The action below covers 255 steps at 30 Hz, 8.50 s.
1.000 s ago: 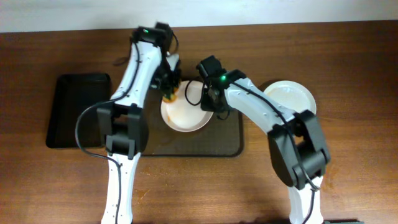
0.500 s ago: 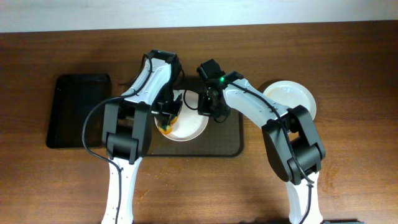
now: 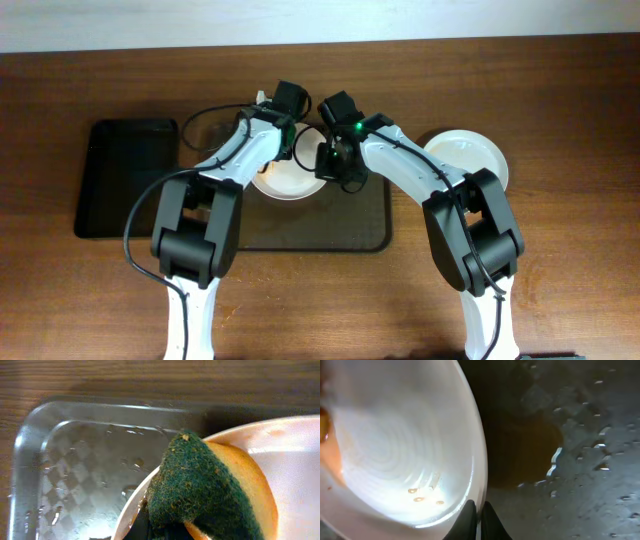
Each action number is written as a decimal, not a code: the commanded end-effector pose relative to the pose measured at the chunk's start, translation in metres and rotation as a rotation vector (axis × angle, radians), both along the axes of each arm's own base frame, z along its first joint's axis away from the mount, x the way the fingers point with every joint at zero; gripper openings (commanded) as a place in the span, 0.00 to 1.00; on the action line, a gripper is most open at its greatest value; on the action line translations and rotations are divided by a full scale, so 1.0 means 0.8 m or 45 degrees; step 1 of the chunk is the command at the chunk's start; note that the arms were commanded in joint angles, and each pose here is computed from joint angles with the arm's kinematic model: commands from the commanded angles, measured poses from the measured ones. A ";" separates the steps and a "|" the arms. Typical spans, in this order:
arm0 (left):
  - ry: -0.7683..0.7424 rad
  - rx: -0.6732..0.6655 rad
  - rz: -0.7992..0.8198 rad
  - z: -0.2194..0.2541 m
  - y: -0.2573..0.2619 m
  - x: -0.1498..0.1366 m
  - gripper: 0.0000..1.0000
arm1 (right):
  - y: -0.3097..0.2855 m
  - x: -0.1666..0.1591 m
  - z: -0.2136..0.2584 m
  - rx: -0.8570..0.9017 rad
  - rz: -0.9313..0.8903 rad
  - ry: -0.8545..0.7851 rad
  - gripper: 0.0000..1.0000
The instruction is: Clean dirty plates on tray and stack at the side
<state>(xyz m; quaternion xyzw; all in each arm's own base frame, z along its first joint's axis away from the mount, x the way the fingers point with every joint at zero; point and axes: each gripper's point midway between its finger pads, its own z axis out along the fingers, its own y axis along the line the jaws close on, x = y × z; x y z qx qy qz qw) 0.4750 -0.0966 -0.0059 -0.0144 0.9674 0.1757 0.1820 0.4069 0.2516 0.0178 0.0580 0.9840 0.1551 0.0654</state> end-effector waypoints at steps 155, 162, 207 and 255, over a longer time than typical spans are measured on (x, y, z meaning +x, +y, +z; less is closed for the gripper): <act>-0.149 -0.335 0.260 0.367 0.203 -0.044 0.99 | -0.277 -0.052 0.386 -0.181 -0.135 -0.508 0.80; -0.148 -0.335 0.260 0.367 0.203 -0.044 0.99 | -0.279 -0.153 0.488 -0.159 -0.151 -0.738 0.98; -0.148 -0.335 0.260 0.367 0.203 -0.044 0.99 | -0.307 -0.201 0.172 -0.275 -0.254 -1.693 0.98; -1.518 0.028 -0.584 0.250 0.125 -0.280 0.99 | -0.307 -0.201 0.172 -0.275 -0.254 -1.693 0.98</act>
